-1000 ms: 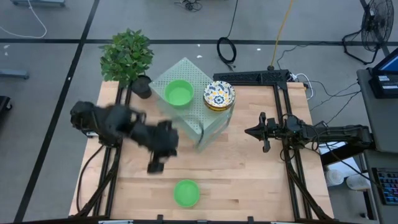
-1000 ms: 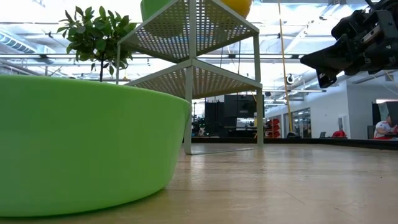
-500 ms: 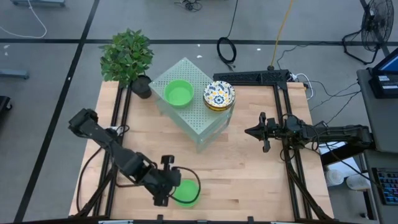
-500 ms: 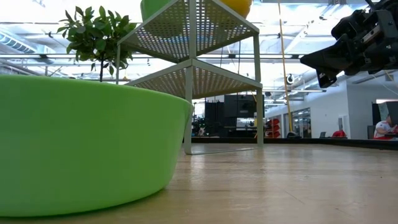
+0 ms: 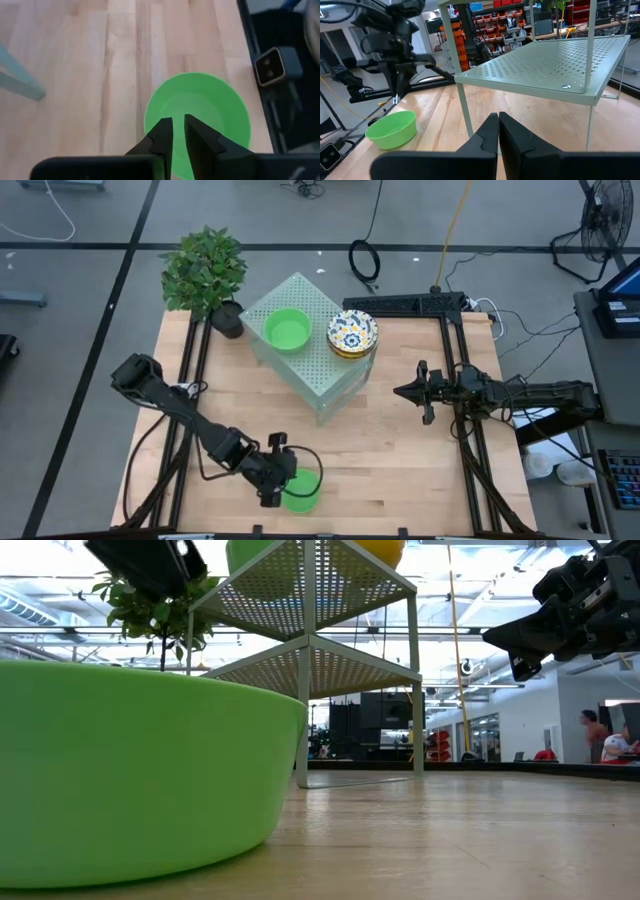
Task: Pick & Place Mini bowls
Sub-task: Stack the green bowl on the green bowl on the shelf
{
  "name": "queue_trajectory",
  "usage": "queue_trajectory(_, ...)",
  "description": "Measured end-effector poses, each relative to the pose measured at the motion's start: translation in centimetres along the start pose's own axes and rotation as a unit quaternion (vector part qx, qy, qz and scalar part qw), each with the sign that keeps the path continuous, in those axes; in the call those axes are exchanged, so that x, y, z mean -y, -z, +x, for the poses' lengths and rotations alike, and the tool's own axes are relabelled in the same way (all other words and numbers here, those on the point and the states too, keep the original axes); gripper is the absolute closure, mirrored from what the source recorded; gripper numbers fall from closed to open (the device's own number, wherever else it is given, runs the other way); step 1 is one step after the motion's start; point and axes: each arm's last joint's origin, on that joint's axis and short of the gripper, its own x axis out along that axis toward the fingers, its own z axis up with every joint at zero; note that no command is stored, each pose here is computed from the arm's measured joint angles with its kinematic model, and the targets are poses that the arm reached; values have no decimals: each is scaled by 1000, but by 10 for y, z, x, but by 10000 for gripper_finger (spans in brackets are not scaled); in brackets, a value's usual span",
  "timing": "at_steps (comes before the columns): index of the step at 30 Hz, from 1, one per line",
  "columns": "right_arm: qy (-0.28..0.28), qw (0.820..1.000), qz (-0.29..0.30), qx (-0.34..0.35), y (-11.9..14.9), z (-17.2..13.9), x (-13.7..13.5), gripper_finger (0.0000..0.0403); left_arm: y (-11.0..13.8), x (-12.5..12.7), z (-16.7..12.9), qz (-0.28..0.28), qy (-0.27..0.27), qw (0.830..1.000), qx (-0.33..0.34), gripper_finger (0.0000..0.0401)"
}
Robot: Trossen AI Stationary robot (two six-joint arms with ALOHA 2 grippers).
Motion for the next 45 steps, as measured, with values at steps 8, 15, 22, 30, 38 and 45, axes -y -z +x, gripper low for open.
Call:
queue_trajectory(8, 0, 1000, 0, 0, 0, 0, 0, 403, -3, -13, 7, -63, 2, 998, 2, 294)
queue_trajectory(15, 0, 1000, 0, 0, 0, 0, 0, 403, 5, -9, 12, -36, 17, 999, -31, 239)
queue_trajectory(22, 0, 1000, 0, -1, 0, 0, 0, 403, 17, -8, 33, -34, 6, 997, -68, 220)
queue_trajectory(30, 0, 1000, 0, 0, 0, 0, 0, 403, 25, -11, 46, -34, -11, 994, -100, 219)
queue_trajectory(38, 0, 1000, 0, 0, 0, 0, 0, 403, 26, -22, 53, -60, -29, 991, -120, 219)
queue_trajectory(45, 0, 1000, 0, 0, 0, 0, 0, 403, 33, -39, 47, -122, -85, 973, -177, 219)
